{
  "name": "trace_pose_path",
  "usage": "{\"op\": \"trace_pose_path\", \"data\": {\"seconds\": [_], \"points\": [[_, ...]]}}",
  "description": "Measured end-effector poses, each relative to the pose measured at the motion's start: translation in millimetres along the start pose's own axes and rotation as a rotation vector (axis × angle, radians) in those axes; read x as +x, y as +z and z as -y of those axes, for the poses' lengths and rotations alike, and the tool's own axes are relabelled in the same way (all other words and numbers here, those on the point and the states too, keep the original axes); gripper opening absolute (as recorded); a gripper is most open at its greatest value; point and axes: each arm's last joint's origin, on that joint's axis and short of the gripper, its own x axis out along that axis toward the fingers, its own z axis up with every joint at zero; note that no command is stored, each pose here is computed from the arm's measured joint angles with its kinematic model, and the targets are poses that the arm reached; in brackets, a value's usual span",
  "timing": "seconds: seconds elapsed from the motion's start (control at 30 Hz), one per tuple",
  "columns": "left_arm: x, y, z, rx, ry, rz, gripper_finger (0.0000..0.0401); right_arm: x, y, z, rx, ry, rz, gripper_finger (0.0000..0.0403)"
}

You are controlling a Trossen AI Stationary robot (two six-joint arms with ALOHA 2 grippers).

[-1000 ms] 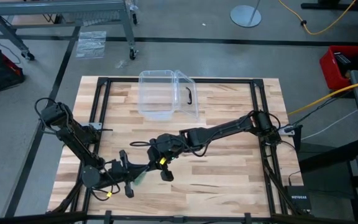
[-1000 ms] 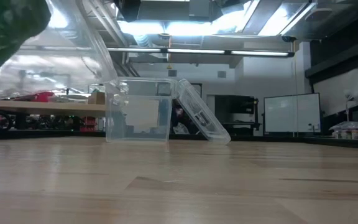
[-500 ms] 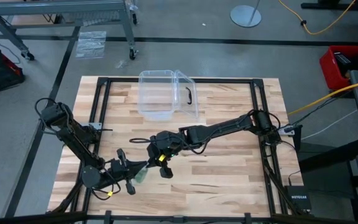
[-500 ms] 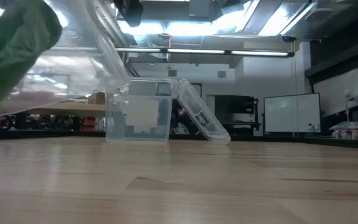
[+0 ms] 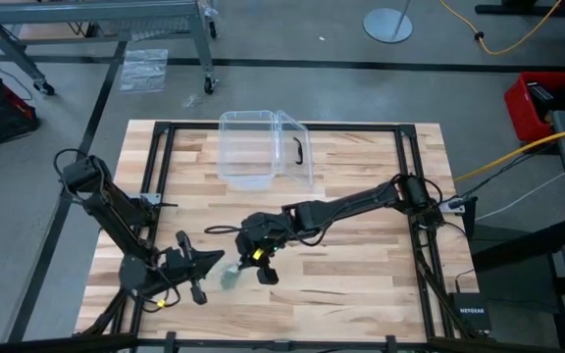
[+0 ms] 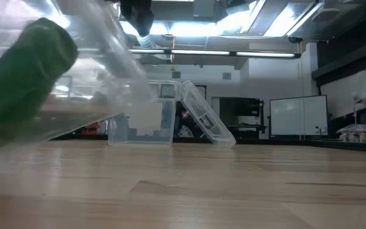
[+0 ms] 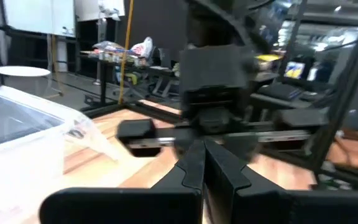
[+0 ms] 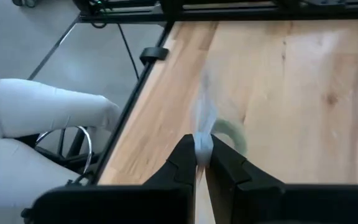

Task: Roll bandage
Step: Close the transparent zip bag

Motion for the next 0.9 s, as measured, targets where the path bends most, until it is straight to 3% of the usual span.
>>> {"op": "trace_pose_path", "data": {"seconds": [0.23,0.63,0.9], "points": [[-10,4,1,-0.053,-0.046,-0.009,0.0009,0,3,0,-0.008,0.000,0.027,0.0020],[-7,-8,0,-0.101,-0.065,-0.033,0.0139,0,7,0,-0.023,0.005,0.072,0.0020],[0,-19,-1,-0.101,-0.103,-0.070,0.0154,-1,13,-2,-0.043,0.032,0.128,0.0020]]}}
